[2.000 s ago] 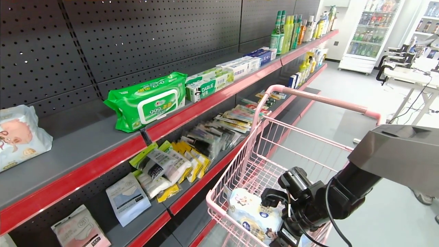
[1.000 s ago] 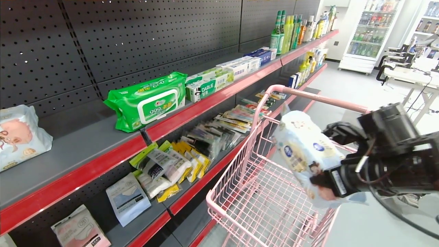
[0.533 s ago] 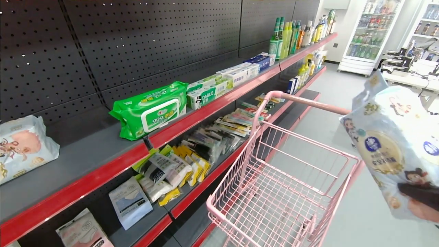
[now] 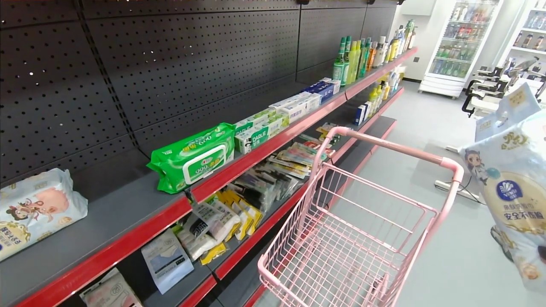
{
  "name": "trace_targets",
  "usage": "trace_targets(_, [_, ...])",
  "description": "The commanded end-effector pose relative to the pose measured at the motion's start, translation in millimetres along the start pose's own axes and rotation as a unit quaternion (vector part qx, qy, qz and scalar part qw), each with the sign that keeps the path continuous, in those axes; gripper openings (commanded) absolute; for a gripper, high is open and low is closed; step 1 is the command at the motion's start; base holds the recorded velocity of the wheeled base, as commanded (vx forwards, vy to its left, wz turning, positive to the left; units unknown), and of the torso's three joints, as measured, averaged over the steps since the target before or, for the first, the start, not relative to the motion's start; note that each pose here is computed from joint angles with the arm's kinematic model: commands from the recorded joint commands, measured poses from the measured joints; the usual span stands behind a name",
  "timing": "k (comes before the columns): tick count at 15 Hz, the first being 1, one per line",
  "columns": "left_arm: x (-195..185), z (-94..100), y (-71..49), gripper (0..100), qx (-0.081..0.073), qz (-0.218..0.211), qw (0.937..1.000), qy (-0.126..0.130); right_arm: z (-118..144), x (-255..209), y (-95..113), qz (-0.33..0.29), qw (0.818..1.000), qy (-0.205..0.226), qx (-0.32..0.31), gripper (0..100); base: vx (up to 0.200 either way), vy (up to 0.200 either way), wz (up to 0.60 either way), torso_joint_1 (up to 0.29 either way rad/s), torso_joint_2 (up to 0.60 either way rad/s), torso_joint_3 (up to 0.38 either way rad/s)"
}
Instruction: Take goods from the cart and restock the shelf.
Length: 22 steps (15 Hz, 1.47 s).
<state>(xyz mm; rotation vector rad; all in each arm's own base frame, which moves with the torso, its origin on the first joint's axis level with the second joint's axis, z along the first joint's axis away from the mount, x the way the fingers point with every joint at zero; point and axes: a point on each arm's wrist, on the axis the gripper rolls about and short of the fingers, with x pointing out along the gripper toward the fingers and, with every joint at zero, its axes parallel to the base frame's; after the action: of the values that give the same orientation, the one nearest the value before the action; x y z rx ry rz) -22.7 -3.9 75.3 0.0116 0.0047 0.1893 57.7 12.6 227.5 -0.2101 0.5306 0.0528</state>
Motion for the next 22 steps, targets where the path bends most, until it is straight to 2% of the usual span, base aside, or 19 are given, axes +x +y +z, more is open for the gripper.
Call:
trace_targets(1, [0.1,0.0,0.0,100,0.0,0.0,1.0,0.0,0.6,0.1,-0.1,-0.001,1.0,-0.001,-0.004,0,0.0,0.0,0.0,0.159,-0.37,-0.217])
trace_targets(15, [0.1,0.0,0.0,100,0.0,0.0,1.0,0.0,4.5,11.3,4.4,0.029,0.999,0.019,-0.012,0,0.0,0.0,0.0,0.157,-0.35,-0.195])
trace_targets(22, [0.1,0.0,0.0,100,0.0,0.0,1.0,0.0,3.8,17.0,4.9,0.025,0.999,0.034,-0.012,0,0.0,0.0,0.09,0.066,-0.14,-0.073])
